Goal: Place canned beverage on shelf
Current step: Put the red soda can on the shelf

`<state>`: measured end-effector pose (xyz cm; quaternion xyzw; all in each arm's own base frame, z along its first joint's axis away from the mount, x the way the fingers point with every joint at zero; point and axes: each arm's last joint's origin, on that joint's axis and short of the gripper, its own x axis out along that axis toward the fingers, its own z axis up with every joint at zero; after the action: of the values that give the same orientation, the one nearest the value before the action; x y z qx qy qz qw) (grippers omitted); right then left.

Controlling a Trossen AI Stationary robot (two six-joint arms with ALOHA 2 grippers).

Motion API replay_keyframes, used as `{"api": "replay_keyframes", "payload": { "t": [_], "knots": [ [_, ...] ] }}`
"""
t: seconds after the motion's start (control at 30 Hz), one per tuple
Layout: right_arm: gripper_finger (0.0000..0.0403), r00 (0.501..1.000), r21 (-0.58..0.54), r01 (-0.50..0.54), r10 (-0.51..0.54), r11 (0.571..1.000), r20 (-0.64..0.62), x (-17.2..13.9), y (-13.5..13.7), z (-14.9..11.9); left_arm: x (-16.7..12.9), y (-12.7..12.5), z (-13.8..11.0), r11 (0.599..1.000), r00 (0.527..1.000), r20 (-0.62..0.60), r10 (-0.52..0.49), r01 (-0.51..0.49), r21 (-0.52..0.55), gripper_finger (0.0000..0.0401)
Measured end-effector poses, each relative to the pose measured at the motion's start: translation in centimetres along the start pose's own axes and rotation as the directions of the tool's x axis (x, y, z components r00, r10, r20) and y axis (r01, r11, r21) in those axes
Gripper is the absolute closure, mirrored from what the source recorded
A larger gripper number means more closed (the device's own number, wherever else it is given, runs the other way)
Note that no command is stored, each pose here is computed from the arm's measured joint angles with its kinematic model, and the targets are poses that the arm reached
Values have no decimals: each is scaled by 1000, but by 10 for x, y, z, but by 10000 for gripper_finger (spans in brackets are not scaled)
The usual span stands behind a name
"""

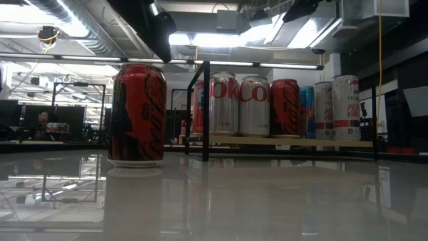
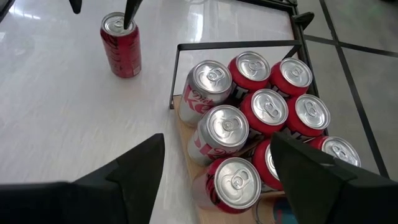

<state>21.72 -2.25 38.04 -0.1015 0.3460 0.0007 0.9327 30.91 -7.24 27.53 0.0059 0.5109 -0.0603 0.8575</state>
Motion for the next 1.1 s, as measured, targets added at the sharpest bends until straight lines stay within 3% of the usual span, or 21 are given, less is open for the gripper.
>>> {"api": "replay_keyframes", "payload": {
  "t": [0.5,0.7,1.1],
  "knots": [
    [120,1000,0,0,0,1000,0,0,0,0,1,1,-4,989,994,-32,100,-103,-102,63],
    [120,1000,0,0,0,1000,0,0,0,0,1,1,-4,969,993,-31,118,-122,-214,63],
    [120,1000,0,0,0,1000,0,0,0,0,1,-5,-6,971,991,-31,130,-134,-197,63]
  ]
}}
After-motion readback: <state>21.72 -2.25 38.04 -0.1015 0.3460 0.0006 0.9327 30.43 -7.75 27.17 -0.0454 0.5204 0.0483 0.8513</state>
